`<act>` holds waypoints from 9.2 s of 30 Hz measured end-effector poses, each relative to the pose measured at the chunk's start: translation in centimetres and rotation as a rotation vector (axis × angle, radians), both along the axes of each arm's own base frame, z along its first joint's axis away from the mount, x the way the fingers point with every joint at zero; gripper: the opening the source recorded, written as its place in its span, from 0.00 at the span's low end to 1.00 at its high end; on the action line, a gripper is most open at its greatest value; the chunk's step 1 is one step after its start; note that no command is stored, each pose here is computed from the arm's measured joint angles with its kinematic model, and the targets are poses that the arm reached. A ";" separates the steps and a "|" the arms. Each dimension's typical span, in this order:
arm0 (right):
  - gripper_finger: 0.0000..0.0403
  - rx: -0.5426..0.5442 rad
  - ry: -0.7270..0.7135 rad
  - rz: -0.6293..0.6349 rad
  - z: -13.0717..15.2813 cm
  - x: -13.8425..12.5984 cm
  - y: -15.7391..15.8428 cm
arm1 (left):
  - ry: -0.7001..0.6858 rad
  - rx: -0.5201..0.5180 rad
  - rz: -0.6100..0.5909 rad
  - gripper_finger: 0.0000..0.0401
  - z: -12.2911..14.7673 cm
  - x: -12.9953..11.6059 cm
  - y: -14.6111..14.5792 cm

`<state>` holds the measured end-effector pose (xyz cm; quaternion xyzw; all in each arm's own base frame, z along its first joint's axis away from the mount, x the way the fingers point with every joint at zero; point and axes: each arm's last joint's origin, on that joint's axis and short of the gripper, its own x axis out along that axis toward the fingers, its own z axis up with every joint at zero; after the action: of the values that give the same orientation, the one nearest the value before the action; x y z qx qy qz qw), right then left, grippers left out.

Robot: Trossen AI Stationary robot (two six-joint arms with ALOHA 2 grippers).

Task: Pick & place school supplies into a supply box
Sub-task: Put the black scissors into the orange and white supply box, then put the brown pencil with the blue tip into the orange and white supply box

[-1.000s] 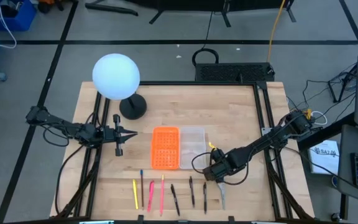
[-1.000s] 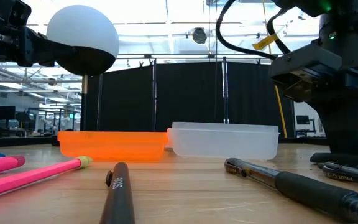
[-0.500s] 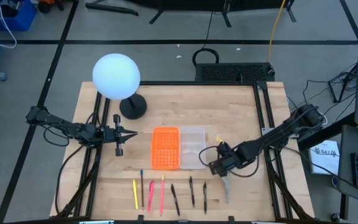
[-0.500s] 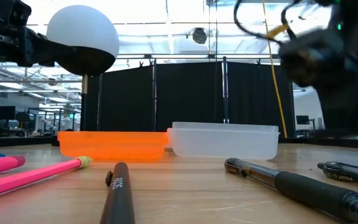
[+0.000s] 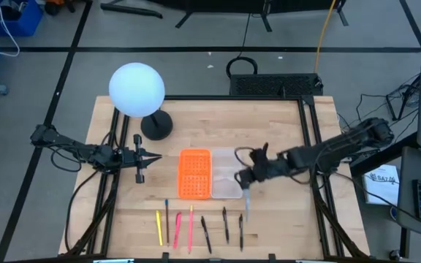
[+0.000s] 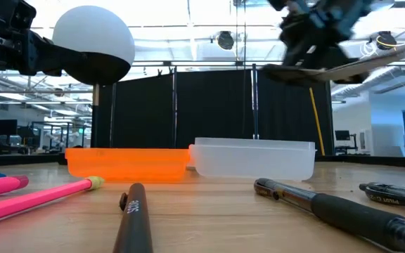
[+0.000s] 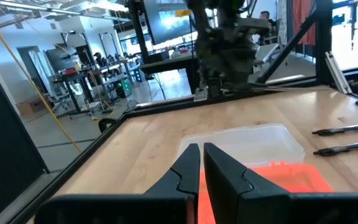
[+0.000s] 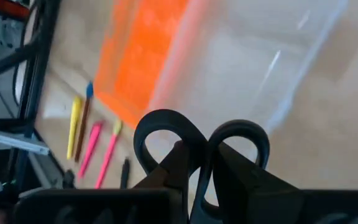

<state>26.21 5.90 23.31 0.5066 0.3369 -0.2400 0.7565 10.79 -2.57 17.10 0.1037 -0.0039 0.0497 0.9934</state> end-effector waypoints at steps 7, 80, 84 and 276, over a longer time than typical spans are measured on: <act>0.10 -0.015 0.166 0.049 0.7 4.1 -4.8 | -0.002 -0.014 0.000 0.08 0.0 0.0 0.0; 0.01 -0.779 0.087 0.573 6.0 4.0 -5.5 | -0.015 -0.089 -0.003 0.08 0.1 0.0 0.0; 0.01 -0.893 -0.167 0.552 6.3 1.0 -4.2 | -0.012 -0.050 -0.005 0.08 0.1 0.0 0.0; 0.00 -1.165 -0.936 0.720 -5.5 -13.9 -3.9 | 1.165 -1.293 0.954 0.40 -2.4 13.8 -12.3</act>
<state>12.34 1.96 17.78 -0.0578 -0.0496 0.1163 0.9903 24.59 -14.89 14.70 -0.4592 0.5549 0.3783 0.5815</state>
